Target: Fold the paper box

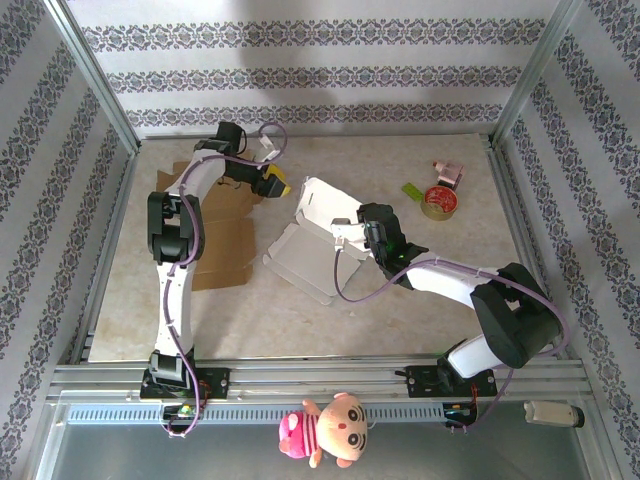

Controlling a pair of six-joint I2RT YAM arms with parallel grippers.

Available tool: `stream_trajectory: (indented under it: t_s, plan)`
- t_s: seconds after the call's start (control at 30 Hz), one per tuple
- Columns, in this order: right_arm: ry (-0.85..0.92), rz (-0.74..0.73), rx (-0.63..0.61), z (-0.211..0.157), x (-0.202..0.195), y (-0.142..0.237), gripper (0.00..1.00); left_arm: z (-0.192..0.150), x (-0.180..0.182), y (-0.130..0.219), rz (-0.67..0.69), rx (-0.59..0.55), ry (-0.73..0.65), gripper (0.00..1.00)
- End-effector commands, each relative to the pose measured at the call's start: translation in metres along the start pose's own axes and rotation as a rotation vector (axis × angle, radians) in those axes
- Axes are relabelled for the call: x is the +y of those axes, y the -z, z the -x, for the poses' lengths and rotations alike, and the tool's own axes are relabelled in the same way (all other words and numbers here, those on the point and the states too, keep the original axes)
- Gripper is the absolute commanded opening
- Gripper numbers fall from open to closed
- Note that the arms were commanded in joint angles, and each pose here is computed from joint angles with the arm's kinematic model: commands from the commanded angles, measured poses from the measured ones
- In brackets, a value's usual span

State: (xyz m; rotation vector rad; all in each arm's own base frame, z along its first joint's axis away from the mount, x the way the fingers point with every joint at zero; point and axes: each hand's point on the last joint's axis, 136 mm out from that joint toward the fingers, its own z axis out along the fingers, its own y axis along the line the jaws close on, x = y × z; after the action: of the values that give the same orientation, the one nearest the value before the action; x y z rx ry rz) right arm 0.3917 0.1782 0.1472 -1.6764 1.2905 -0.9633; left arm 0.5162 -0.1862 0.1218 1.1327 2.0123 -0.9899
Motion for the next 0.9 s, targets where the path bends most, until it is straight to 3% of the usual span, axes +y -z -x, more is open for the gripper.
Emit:
stream_trajectory:
  t_s: [0.0, 0.53, 0.87]
  plan:
    - [-0.007, -0.027, -0.022, 0.006, -0.010, -0.001, 0.08, 0.009, 0.011, -0.005, 0.024, -0.017, -0.012, 0.64]
    - [-0.005, -0.027, -0.020, 0.006, -0.010, 0.000, 0.08, 0.002, -0.001, -0.043, -0.040, 0.061, -0.003, 0.56]
    - [-0.004, -0.022, -0.018, 0.006, -0.007, 0.000, 0.08, 0.003, -0.014, -0.045, -0.091, 0.083, -0.012, 0.54]
